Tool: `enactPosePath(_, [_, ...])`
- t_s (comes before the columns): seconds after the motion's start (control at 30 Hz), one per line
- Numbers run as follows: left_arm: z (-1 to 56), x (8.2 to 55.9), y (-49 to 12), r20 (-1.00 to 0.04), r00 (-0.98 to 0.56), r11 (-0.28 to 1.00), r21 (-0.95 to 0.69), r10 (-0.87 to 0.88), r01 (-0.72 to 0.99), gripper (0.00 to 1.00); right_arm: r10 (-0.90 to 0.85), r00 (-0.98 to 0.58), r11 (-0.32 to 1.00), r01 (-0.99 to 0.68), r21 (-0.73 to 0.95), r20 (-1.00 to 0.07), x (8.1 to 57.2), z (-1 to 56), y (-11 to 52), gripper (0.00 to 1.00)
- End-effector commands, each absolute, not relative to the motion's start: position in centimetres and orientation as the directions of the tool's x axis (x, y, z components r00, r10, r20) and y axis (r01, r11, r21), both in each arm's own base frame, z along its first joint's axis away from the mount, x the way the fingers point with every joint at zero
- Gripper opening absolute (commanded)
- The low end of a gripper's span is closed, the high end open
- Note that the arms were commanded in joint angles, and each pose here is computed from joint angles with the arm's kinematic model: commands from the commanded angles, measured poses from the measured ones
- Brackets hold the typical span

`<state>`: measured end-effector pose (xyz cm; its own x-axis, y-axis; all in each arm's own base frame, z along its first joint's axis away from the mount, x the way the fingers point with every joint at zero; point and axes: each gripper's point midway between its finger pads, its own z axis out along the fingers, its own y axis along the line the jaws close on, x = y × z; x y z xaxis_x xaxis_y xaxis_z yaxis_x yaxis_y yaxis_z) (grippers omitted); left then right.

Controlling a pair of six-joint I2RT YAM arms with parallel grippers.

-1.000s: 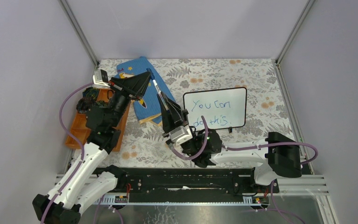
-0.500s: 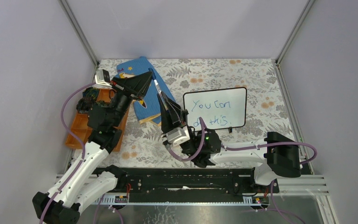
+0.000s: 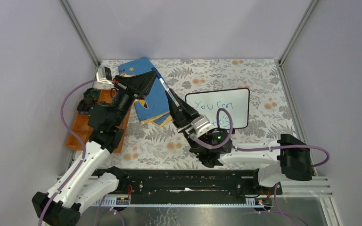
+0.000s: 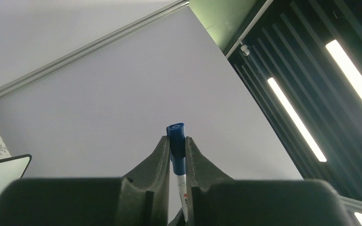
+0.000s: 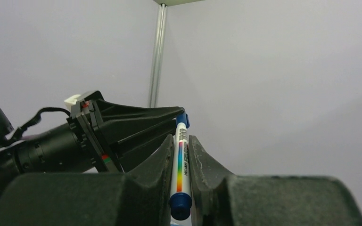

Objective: Write a sentence on the whiteboard
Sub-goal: Close the whiteboard marker at the center of the board.

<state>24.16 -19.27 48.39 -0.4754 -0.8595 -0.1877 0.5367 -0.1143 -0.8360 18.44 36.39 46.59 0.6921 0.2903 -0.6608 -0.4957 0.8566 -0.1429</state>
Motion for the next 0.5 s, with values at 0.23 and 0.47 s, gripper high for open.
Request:
enactPosePath(0.23, [50.6,21.6,-21.8,-0.312,-0.517,-0.113,-0.764,-0.797,0.635,0.00,0.561,0.573,0.793,-0.580,0.188,-0.597,19.6,49.5,31.8,0.00])
enactPosePath(0.47, [50.3,21.1,-23.0,-0.323,-0.540,-0.123,-0.763,-0.777,0.634,0.00,0.598,0.539,0.768,-0.598,0.231,-0.593,20.0,49.4,31.9,0.00])
